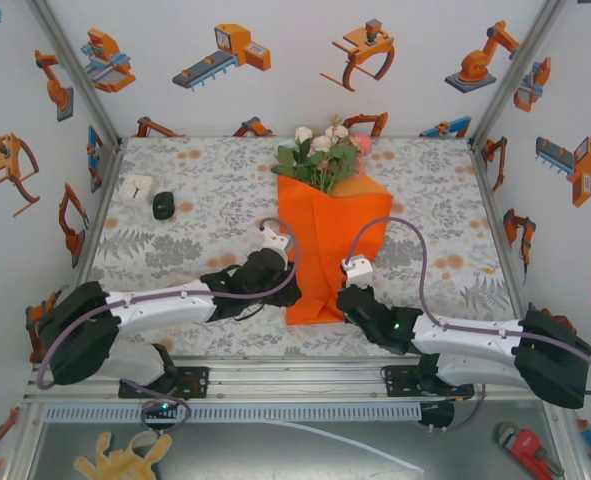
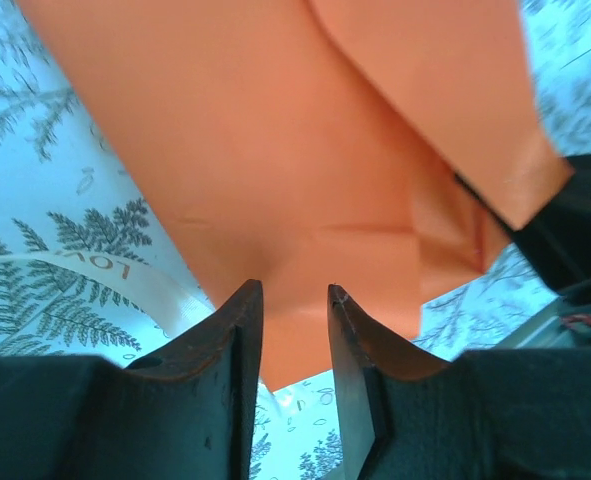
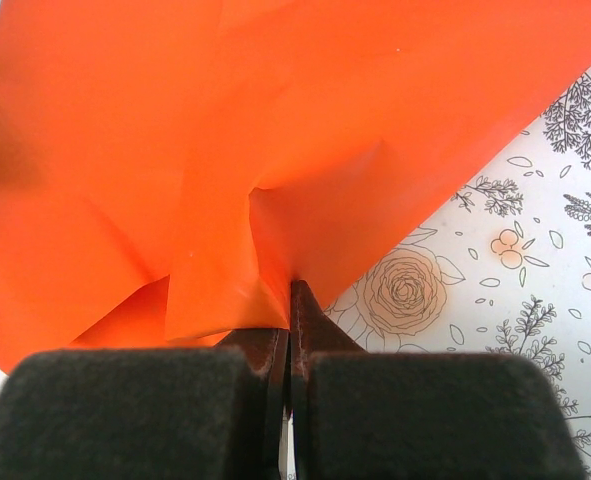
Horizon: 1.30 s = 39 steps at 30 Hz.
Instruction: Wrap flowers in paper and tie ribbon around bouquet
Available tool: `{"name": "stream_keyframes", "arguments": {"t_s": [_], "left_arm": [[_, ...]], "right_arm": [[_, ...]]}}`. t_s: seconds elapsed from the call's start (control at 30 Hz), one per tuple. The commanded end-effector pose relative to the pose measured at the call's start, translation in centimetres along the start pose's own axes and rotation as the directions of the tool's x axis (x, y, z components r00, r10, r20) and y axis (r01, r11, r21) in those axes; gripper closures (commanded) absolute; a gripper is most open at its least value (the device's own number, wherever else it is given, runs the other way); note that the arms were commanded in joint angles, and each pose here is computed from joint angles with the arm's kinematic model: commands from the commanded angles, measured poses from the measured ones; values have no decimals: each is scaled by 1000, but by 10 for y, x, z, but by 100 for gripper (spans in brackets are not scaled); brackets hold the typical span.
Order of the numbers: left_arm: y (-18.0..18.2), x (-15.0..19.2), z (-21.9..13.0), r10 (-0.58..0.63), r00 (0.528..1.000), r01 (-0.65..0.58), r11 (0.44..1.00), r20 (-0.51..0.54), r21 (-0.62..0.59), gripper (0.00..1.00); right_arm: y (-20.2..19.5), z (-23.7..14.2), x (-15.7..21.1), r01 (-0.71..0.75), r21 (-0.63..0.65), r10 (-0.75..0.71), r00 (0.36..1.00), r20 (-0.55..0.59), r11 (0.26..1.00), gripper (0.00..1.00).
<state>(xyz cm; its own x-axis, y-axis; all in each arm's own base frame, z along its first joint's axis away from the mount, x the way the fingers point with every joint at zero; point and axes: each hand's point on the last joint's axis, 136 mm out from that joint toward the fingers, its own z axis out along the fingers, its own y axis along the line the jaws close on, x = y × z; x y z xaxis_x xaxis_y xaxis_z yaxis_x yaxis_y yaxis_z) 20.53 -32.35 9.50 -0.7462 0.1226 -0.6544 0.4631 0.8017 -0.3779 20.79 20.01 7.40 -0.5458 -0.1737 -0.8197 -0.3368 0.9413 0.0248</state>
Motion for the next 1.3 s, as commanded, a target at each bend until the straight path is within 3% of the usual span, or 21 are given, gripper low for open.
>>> {"name": "stream_keyframes", "arguments": {"t_s": [0.0,0.1,0.27,0.5,0.67,0.8,0.93,1.07,1.13,1.27], "left_arm": [[-23,14,14,28,998,-23,996,-54,87,66],[-40,19,22,40,997,-32,990,-61,139,66],[-18,35,35,24,995,-21,999,-100,33,67],[-1,53,49,-12,989,12,1000,-149,-3,68],[-2,55,49,-24,988,30,999,-154,33,69],[-8,57,50,-7,986,19,997,-166,69,69],[-11,57,50,7,984,7,997,-180,78,70],[-14,60,49,26,980,-8,996,-197,89,70],[-15,59,49,30,980,-12,996,-196,93,69],[-31,50,39,64,983,-35,985,-172,166,64]], "right_arm": [[4,1,-6,-38,-9,38,999,10,999,100],[4,1,-5,-40,-12,40,999,5,999,100],[11,-5,-17,-71,-43,71,997,14,997,100],[55,-17,-63,-165,-239,183,982,55,957,100],[75,-9,-56,-112,-275,111,994,-18,955,100],[84,0,-61,-104,-280,108,994,-2,954,100],[46,-2,-61,-65,-93,66,998,-1,994,100],[36,-19,-75,-162,-158,174,983,65,974,100],[14,-22,-67,-238,-94,246,965,88,967,100],[-13,-20,-38,-251,-8,251,964,87,968,100]]}}
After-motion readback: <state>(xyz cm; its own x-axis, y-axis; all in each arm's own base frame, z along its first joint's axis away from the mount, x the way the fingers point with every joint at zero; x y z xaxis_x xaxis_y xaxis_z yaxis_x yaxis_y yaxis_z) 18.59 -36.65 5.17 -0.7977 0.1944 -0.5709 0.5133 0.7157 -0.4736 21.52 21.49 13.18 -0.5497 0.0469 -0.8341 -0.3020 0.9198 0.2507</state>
